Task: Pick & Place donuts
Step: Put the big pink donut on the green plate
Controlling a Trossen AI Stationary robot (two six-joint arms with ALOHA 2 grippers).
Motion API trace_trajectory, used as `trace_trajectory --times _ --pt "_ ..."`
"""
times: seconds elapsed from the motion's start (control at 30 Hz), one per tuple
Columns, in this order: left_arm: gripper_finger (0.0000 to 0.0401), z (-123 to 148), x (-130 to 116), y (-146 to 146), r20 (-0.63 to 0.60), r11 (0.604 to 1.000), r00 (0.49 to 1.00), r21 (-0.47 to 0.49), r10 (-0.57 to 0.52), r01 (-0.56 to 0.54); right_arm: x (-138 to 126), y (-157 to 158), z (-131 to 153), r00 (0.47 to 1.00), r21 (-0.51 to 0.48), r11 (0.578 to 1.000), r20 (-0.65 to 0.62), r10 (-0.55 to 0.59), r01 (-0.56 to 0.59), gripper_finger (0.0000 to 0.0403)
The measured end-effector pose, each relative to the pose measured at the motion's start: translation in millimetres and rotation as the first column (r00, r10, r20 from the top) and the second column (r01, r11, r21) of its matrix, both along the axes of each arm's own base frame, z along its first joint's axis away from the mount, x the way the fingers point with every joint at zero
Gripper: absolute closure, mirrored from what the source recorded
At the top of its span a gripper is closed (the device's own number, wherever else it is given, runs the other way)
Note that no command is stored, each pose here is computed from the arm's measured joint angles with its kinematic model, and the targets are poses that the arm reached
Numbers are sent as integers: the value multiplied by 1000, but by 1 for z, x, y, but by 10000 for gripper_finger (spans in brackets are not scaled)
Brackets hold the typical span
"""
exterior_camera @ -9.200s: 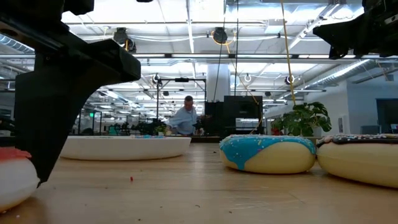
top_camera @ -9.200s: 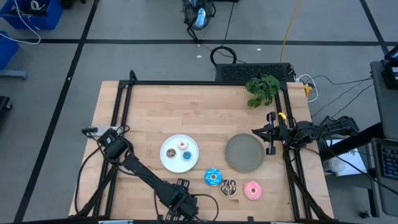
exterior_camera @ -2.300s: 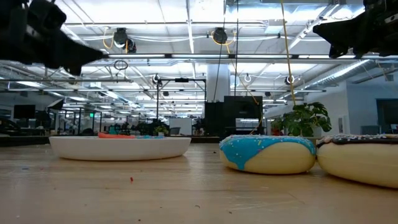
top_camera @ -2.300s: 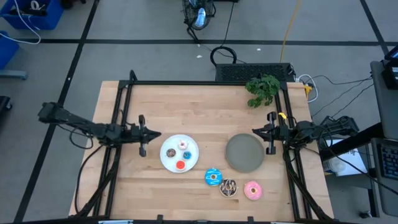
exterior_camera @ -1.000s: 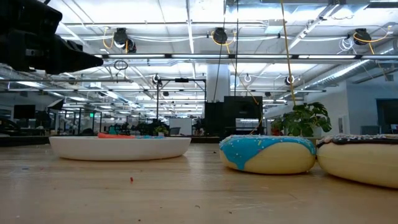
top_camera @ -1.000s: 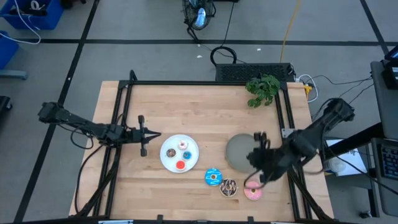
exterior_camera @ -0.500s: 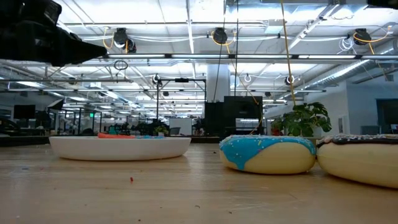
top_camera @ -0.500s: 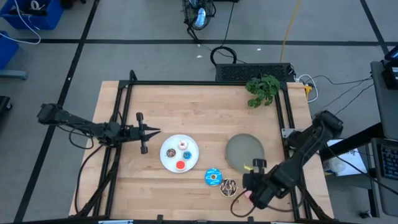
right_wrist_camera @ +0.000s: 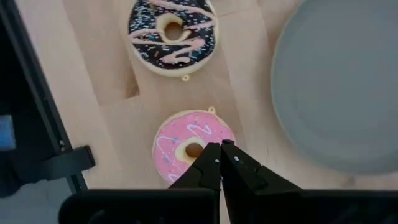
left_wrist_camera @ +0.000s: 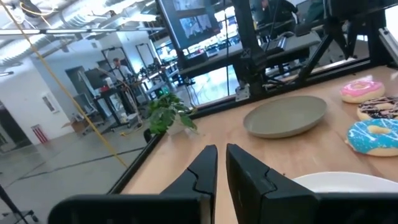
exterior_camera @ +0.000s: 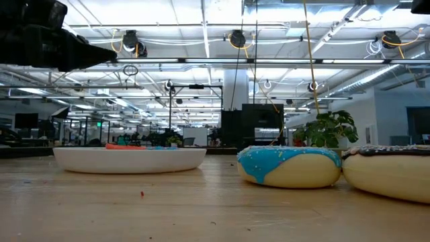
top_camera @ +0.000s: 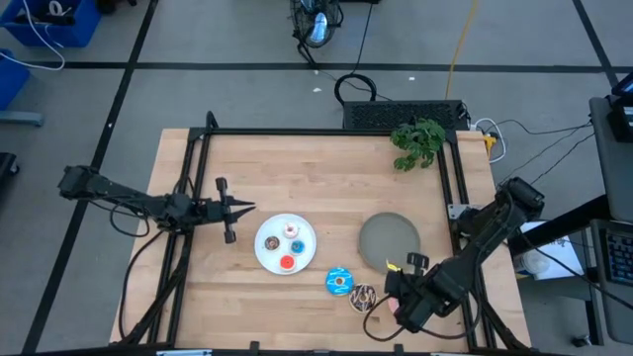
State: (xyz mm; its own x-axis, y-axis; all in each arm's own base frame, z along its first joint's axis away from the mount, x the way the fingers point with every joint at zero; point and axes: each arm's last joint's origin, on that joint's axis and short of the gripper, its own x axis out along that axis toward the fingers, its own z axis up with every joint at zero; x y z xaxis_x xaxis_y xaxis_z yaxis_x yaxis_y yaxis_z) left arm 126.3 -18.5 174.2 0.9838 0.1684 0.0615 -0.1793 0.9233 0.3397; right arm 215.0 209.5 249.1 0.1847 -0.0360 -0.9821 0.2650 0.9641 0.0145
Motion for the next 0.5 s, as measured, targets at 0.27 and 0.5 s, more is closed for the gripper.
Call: trace_trajectory --times 0.27,0.5 --pt "359 3 0 0 29 1000 1000 22 2 -2 -9 0 0 992 -26 992 -36 -121 120 382" --pt "359 2 0 0 15 999 1000 37 2 -3 -12 4 0 992 -30 992 -11 -127 126 289"
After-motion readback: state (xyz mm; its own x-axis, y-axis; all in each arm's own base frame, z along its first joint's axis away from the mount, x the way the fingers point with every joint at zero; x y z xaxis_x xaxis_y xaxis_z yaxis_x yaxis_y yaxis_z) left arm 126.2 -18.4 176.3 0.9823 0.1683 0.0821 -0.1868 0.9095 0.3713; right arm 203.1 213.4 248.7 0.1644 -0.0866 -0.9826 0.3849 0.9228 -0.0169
